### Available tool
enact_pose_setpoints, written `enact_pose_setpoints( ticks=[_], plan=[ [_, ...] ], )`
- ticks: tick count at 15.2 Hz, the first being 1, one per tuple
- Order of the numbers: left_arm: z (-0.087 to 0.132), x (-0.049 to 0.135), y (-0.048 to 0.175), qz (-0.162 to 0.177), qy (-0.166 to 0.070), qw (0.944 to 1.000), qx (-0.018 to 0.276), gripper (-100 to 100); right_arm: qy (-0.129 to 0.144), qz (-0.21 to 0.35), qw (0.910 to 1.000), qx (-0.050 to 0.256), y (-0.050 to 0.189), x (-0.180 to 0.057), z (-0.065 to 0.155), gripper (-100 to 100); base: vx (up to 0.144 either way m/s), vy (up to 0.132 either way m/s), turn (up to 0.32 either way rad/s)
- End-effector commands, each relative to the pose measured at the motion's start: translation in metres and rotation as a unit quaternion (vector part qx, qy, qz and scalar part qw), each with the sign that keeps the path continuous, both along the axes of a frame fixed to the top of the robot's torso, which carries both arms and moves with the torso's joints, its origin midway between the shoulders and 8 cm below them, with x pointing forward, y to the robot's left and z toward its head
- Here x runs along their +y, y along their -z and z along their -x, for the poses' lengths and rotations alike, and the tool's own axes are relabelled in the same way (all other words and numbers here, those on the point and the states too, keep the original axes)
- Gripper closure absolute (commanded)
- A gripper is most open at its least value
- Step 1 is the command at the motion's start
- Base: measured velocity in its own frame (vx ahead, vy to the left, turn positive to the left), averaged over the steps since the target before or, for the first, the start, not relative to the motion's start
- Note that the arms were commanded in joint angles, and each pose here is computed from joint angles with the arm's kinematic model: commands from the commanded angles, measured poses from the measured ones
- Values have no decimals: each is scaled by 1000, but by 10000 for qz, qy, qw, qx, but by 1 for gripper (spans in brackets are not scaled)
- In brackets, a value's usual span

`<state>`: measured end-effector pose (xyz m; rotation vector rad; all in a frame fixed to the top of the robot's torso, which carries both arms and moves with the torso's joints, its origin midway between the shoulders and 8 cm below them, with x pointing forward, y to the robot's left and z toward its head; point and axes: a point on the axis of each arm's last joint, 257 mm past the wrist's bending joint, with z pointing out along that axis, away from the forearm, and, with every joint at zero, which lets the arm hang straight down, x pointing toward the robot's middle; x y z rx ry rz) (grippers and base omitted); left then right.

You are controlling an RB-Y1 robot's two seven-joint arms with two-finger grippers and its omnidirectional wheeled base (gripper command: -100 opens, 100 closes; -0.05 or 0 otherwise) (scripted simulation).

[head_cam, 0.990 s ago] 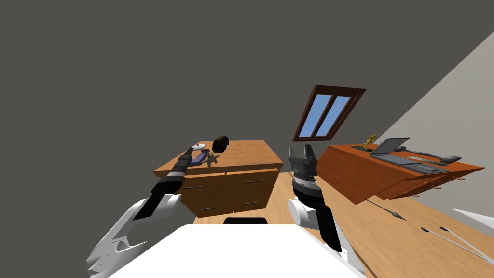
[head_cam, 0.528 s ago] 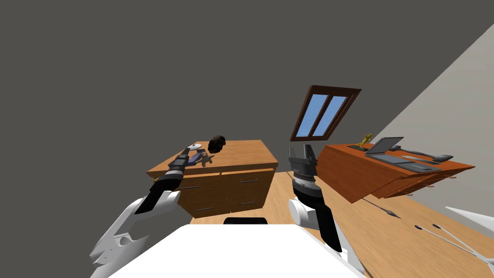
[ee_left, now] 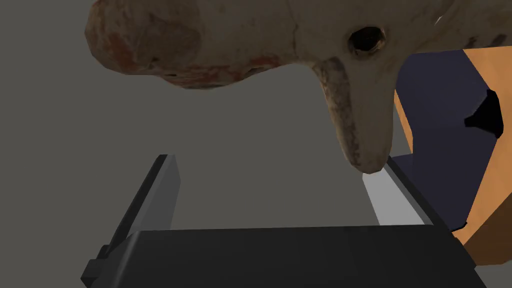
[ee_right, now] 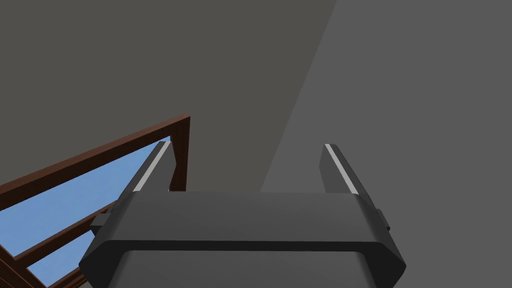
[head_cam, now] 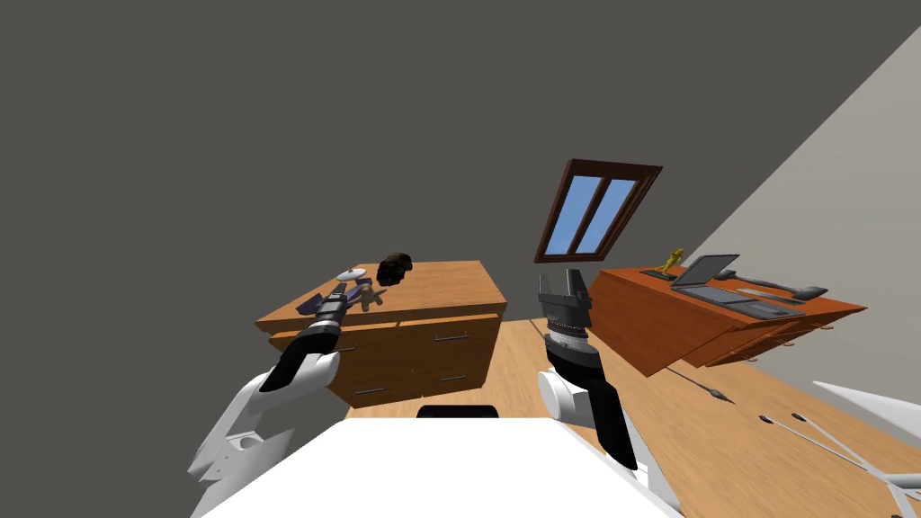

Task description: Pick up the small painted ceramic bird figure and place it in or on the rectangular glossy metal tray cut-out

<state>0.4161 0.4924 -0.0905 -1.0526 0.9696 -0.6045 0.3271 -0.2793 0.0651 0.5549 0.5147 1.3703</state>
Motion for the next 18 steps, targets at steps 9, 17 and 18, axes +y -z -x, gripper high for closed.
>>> enact_pose_setpoints(
  ticks=[9, 17, 18],
  plan=[
    [8, 0, 40, 806, -290, 9963, 85, -100, 0, 1, 10000, 0, 0, 0, 0, 0, 0, -34, -4],
    [-6, 11, 37, 834, -451, 9955, 78, 100, 0, 1, 10000, 1, 0, 0, 0, 0, -17, 33, -67],
    [-6, 11, 37, 834, -451, 9955, 79, 100, 1, 1, 10000, 1, 0, 0, 0, 0, 0, 0, 0]
  ],
)
